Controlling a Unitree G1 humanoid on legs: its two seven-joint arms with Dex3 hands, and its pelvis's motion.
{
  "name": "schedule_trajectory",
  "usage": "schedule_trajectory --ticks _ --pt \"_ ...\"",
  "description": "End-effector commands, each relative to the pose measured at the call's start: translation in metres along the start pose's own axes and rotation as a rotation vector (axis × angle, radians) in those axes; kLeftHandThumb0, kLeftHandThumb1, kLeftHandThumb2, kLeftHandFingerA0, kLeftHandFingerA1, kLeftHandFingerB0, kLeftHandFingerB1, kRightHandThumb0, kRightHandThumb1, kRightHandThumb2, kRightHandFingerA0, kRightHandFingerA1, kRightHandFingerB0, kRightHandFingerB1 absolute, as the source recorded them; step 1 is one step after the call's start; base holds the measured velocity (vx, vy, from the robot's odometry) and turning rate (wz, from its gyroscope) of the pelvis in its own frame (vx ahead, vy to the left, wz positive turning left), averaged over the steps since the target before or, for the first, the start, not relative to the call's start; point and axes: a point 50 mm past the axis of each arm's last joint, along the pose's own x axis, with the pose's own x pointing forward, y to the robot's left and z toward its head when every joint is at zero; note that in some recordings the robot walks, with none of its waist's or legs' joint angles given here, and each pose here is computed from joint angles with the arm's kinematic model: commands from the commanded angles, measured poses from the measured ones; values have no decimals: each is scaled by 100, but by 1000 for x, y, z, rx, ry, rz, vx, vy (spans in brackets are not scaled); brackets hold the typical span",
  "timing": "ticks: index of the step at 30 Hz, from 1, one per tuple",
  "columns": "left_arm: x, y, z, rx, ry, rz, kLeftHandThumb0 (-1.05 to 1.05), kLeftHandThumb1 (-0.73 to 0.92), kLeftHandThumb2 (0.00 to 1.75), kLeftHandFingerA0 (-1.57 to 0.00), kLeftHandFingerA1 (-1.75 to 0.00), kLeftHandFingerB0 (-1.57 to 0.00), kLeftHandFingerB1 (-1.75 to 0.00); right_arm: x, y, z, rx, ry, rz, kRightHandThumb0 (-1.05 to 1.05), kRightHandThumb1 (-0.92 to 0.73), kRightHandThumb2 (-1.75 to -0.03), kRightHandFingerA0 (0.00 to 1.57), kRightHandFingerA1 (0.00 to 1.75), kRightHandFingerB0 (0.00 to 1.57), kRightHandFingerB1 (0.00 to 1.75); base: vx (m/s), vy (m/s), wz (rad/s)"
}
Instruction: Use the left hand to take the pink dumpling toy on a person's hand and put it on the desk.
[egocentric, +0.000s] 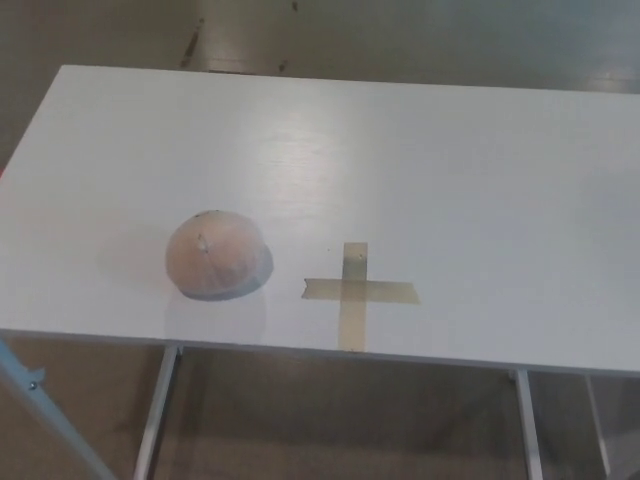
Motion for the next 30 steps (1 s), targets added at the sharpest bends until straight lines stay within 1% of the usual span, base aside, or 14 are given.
schedule_trajectory --ticks 1,2,3,4,5,6,7,8,9,17,18,19,20,30 --pt "25 26 -45 76 309 537 -61 64 98 -44 -54 -34 -48 1 14 17 8 -36 10 -23 -70 -61 68 47 52 42 0 0 0" --pt "24 29 -45 73 310 541 -61 64 98 -44 -54 -34 -48 1 15 19 10 -39 12 -23 -70 -61 68 47 52 42 0 0 0" --pt "21 32 -48 55 324 541 -55 74 63 -50 -37 -46 -35 1 16 21 16 -40 14 -23 -70 -61 67 47 52 42 0 0 0" --pt "20 33 -50 43 333 540 -55 74 63 -50 -37 -46 -35 1 16 21 18 -39 15 -23 -70 -61 67 47 52 42 0 0 0" --pt "19 34 -52 24 348 530 -53 61 99 -45 -57 -29 -48 1 15 20 23 -38 13 -23 -70 -61 67 47 52 42 0 0 0" --pt "18 34 -55 7 362 519 -53 61 99 -45 -57 -29 -48 1 14 19 28 -37 10 -23 -70 -61 67 47 52 42 0 0 0" --pt "17 34 -58 3 373 513 -56 75 63 -49 -37 -43 -35 1 13 18 25 -35 8 -23 -70 -61 67 47 52 42 0 0 0" --pt "16 33 -59 2 380 511 -56 75 63 -49 -37 -43 -35 1 12 17 23 -33 7 -23 -70 -61 67 47 52 42 0 0 0" --pt "15 34 -60 12 393 503 -58 64 99 -41 -54 -28 -47 1 12 18 21 -35 7 -23 -70 -61 67 47 53 42 0 0 0" --pt "21 38 -53 23 399 486 -53 62 99 -38 -55 -21 -46 3 11 32 19 -65 12 -22 -70 -61 67 47 53 42 0 0 0" --pt "22 39 -52 17 401 491 -61 75 66 -42 -37 -32 -33 3 11 34 18 -69 13 -23 -70 -61 67 47 53 42 0 0 0" --pt "22 39 -52 17 401 491 -61 75 66 -42 -37 -32 -33 3 11 34 18 -69 13 -23 -70 -61 67 47 53 42 0 0 0" --pt "23 39 -52 9 406 498 -54 62 99 -37 -54 -20 -45 3 11 35 17 -74 14 -23 -70 -61 67 47 53 42 0 0 0" --pt "25 37 -54 -31 434 521 -55 62 98 -39 -55 -21 -46 3 10 38 31 -84 19 -23 -70 -61 66 47 53 42 0 0 0"
